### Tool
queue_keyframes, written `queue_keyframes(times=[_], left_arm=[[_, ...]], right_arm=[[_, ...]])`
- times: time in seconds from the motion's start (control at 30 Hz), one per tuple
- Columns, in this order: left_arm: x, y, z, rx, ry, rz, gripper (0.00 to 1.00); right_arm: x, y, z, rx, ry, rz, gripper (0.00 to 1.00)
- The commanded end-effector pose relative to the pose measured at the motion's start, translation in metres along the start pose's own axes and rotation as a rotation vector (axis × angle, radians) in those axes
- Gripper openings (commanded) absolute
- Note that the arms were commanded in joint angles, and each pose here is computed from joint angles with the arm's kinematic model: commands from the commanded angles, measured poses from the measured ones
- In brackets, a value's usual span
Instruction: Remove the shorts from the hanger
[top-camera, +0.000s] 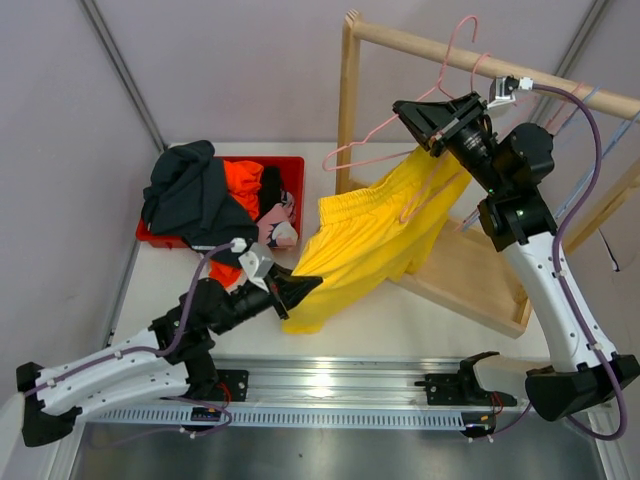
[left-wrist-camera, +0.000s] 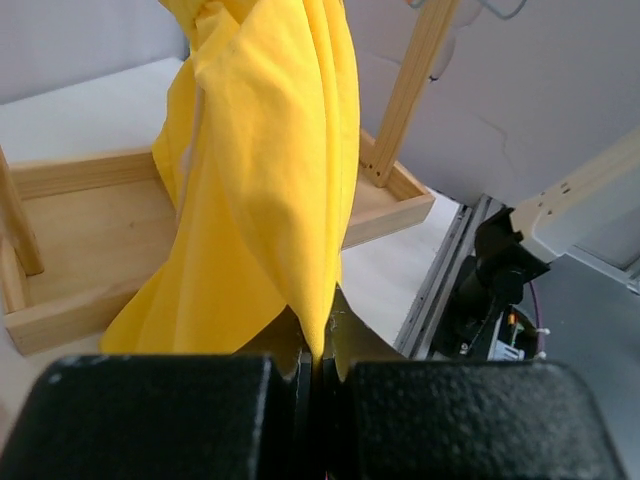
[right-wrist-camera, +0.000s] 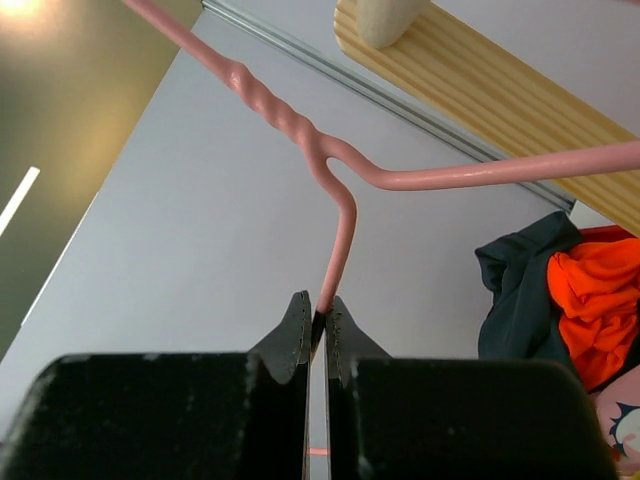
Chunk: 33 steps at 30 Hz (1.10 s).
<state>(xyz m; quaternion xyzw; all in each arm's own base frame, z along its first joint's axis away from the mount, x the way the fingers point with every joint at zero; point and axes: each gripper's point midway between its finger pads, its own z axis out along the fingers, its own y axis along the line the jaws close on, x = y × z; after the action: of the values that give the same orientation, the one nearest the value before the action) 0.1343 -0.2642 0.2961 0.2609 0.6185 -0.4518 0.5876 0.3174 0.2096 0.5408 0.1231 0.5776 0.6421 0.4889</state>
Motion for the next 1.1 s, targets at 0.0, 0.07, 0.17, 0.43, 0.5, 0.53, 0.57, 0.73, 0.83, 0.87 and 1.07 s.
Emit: queue_keyframes(times=[0.0,0.07,0.17,0.43,0.5,0.53,0.57,0.73,0.83,0.87,1.07], left_arm=[[-0.010,0.000,0.015,-0.021,-0.038,-0.020,0.00],[-0.016,0.003,0.025,-0.053,-0.042,-0.015,0.00],[-0.031,0.010,0.047,-0.112,-0.048,0.006,0.00],[-0.052,0.054,0.125,-0.354,0.068,0.130,0.00],[-0.046,0.062,0.145,-0.342,0.092,0.125,0.00],[-0.053,0.070,0.150,-0.354,0.079,0.123,0.00],[-0.050,0.073,0.157,-0.352,0.086,0.121,0.00],[-0.071,0.091,0.163,-0.422,0.025,0.126,0.00],[-0.078,0.097,0.160,-0.459,0.005,0.121,0.00],[-0.077,0.098,0.157,-0.466,0.004,0.112,0.00],[-0.078,0.091,0.106,-0.475,-0.035,0.073,0.00]], right_arm=[[-0.029,0.049,-0.004,-0.163,-0.101,-0.094,0.00],[-0.018,0.055,-0.003,-0.185,-0.070,-0.066,0.00],[0.001,0.066,-0.001,-0.215,-0.028,-0.047,0.00],[0.028,0.087,-0.005,-0.272,0.030,0.082,0.00],[0.033,0.093,-0.009,-0.278,0.044,0.174,0.00],[0.034,0.093,-0.010,-0.276,0.043,0.209,0.00],[0.036,0.088,-0.010,-0.262,0.032,0.252,0.00],[0.037,0.098,-0.022,-0.308,0.001,0.495,0.00],[0.036,0.105,-0.022,-0.359,-0.013,0.559,0.00],[0.034,0.104,-0.021,-0.361,-0.023,0.564,0.00],[0.011,0.085,-0.001,-0.301,-0.134,0.416,0.00]])
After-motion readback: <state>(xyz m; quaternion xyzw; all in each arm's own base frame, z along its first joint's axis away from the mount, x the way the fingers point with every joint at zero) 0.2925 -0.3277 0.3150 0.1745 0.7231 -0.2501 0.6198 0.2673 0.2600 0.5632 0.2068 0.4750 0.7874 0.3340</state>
